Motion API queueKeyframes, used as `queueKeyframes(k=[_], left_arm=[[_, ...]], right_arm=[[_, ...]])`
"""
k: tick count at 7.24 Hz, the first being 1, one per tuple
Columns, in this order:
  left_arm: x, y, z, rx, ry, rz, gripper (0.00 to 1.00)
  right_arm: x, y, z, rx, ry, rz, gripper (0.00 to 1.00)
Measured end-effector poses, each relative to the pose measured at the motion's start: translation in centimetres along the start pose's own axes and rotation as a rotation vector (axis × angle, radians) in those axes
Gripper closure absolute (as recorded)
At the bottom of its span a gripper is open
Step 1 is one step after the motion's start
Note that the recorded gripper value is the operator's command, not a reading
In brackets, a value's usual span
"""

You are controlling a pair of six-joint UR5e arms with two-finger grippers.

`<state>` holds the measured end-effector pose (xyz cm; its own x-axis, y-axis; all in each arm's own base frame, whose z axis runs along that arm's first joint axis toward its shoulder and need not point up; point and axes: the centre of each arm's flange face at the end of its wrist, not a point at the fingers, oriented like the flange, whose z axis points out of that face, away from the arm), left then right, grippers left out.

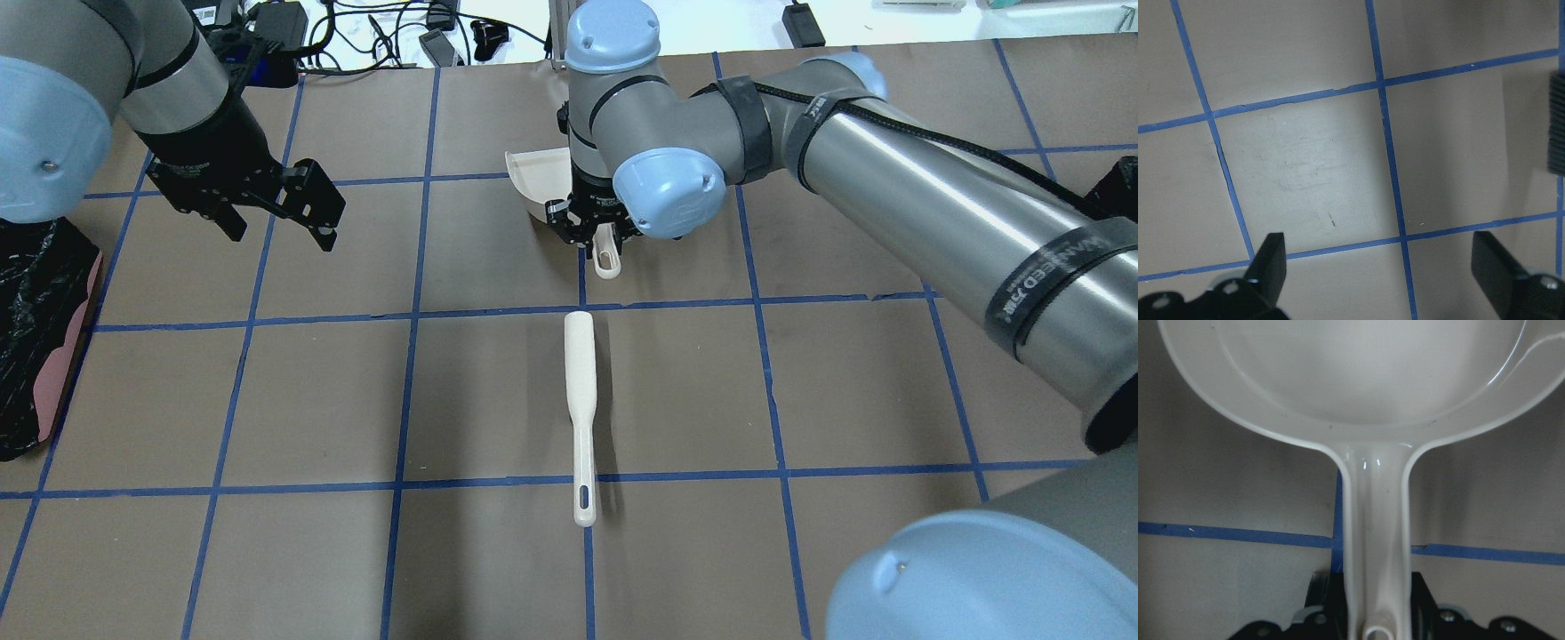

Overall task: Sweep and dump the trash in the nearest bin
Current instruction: 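Carry the dustpan with the right gripper back toward the table center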

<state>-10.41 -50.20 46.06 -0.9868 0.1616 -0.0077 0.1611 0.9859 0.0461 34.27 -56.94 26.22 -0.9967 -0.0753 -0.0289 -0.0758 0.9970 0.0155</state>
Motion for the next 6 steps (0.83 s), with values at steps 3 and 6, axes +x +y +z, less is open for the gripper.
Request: queueKeyframes(k=[3, 6], left_arm=[[-0.01, -0.01, -0.02, 0.001, 0.0, 0.0, 0.0], [-0.01, -0.01, -0.02, 0.001, 0.0, 0.0, 0.0]], right_arm=[[-0.39, 0.45, 0.65, 0.021, -0.005, 0.009, 0.98], [-0.37, 0.62, 0.65, 0.015, -0.004, 0.019, 0.98]])
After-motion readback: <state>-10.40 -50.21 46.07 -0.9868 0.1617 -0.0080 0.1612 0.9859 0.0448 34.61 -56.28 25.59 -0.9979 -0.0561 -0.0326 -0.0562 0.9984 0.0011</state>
